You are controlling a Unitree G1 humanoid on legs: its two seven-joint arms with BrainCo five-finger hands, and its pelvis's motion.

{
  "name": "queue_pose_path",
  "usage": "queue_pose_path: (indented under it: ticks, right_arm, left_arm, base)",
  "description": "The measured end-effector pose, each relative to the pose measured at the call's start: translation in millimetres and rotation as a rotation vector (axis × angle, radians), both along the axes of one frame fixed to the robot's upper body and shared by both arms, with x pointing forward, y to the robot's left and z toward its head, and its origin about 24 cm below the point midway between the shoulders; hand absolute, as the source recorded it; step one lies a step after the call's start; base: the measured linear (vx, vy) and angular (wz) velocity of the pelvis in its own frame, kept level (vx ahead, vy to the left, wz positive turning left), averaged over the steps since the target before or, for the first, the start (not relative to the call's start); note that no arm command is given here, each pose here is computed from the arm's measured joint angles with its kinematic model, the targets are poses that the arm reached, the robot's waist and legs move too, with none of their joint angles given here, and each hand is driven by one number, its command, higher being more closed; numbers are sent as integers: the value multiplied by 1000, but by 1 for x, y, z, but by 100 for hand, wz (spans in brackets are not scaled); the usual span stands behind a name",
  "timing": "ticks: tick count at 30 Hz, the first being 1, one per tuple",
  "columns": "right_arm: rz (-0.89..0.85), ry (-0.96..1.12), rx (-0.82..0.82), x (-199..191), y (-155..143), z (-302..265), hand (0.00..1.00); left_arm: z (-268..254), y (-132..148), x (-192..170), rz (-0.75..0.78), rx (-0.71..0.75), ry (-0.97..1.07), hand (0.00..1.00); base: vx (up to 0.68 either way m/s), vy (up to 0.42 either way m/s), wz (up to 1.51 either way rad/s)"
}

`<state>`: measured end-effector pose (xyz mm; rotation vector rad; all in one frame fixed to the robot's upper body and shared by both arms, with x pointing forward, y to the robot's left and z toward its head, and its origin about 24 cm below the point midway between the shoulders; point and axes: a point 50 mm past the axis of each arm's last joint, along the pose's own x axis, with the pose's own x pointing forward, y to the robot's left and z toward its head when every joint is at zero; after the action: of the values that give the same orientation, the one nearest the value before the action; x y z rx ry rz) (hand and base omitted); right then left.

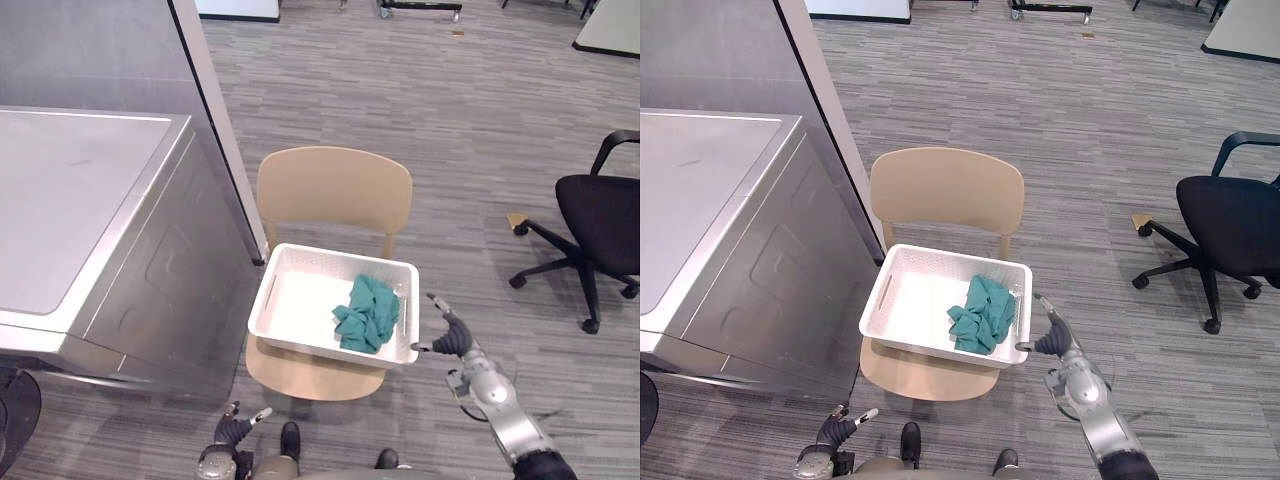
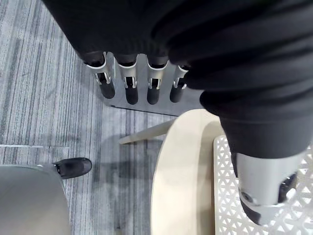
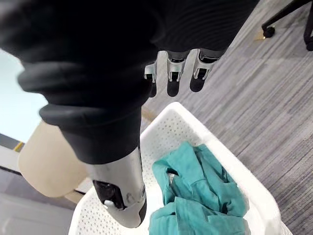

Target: Pick up the laundry basket with both hands and put the clothes into the washing machine.

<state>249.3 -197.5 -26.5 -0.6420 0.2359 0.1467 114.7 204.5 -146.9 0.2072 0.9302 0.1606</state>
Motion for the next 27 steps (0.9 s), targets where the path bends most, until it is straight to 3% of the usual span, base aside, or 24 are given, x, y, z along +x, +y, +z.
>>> queue_pose_path:
  ticks: [11,19,25,26,27]
  right_arm:
    - [109,-157,-253,110,23,77,0]
    - [15,-291,-466,151,-11,157,0]
    - [-79,-244,-564,156,-33,166,0]
    - [-89,-245,-582,157,-34,169,100]
    - [-97,-247,-587,157,-35,171,100]
  left_arm:
    - [17,-5,38,44,-28,-160,0]
    - [35,-6,74,97,-52,-296,0]
    - [46,-14,95,90,-68,-362,0]
    - [47,-16,97,87,-70,-369,0]
    - [48,-17,98,84,-71,-373,0]
  base:
    - [-67,25,8]
    - [-63,22,16]
    - [-41,-33,16]
    - [-17,-57,15]
    - [-12,-49,13]
